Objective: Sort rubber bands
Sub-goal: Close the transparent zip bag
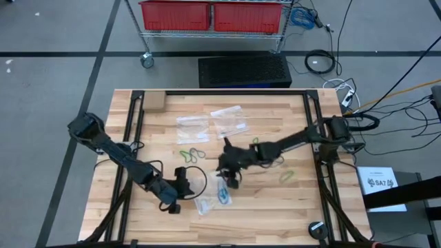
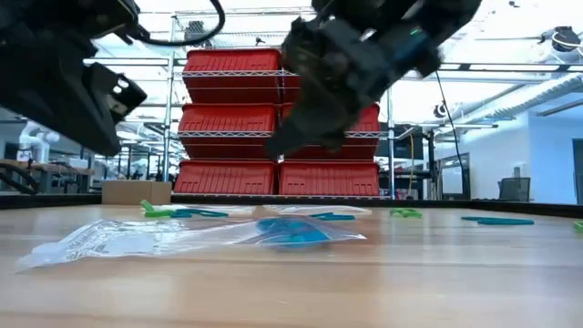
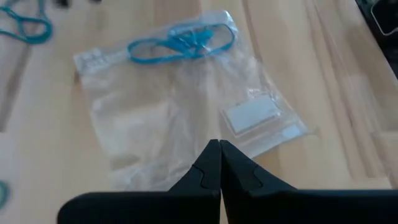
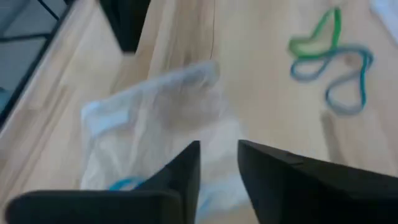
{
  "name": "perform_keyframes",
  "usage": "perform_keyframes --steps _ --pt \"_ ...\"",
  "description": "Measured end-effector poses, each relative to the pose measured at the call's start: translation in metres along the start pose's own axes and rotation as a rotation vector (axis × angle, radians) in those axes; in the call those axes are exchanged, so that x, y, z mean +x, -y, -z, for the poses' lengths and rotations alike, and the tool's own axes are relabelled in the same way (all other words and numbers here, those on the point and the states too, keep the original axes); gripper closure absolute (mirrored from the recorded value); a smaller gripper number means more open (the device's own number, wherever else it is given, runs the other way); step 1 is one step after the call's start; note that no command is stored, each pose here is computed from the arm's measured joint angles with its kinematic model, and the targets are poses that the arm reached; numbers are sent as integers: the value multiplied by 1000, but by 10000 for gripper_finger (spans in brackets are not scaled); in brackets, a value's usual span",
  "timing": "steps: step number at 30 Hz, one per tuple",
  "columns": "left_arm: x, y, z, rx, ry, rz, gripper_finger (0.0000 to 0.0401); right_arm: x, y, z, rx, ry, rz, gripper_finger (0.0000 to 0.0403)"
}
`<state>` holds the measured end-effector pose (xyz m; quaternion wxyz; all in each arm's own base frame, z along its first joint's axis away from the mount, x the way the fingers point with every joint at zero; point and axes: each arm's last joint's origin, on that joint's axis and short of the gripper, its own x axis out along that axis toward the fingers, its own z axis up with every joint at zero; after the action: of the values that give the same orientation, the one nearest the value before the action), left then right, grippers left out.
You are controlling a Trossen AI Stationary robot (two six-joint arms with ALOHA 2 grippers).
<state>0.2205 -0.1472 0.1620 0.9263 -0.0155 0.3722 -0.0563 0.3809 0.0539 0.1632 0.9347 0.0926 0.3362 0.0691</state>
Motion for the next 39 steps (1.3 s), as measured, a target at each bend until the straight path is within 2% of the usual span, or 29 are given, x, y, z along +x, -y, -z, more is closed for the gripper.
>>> perform_keyframes --steps 3,6,12,16,20,24,30,35,39 --pt "-5 -1 -2 16 13 -19 400 14 18 -6 -3 6 -43 274" --pt "-7 -2 -2 25 12 -25 400 41 29 -6 -14 -43 -75 254" --pt "-7 -4 -1 29 5 -48 400 86 33 -15 -76 -157 -78 253" --pt "-8 -4 -2 58 8 -53 400 98 34 -21 -98 -222 -80 291" --pt "-16 -9 -9 77 74 -105 400 99 34 -22 -123 -239 -64 379" --pt "-34 -13 -19 85 157 -139 400 90 32 -27 -133 -252 -39 397" --pt "-65 -24 -28 79 311 -240 400 53 25 -50 -155 -253 96 402" --pt "-80 -35 -20 48 480 -282 400 13 14 -72 -179 -243 151 403" --pt "-87 -43 -8 22 646 -263 400 -26 -5 -90 -210 -190 218 403"
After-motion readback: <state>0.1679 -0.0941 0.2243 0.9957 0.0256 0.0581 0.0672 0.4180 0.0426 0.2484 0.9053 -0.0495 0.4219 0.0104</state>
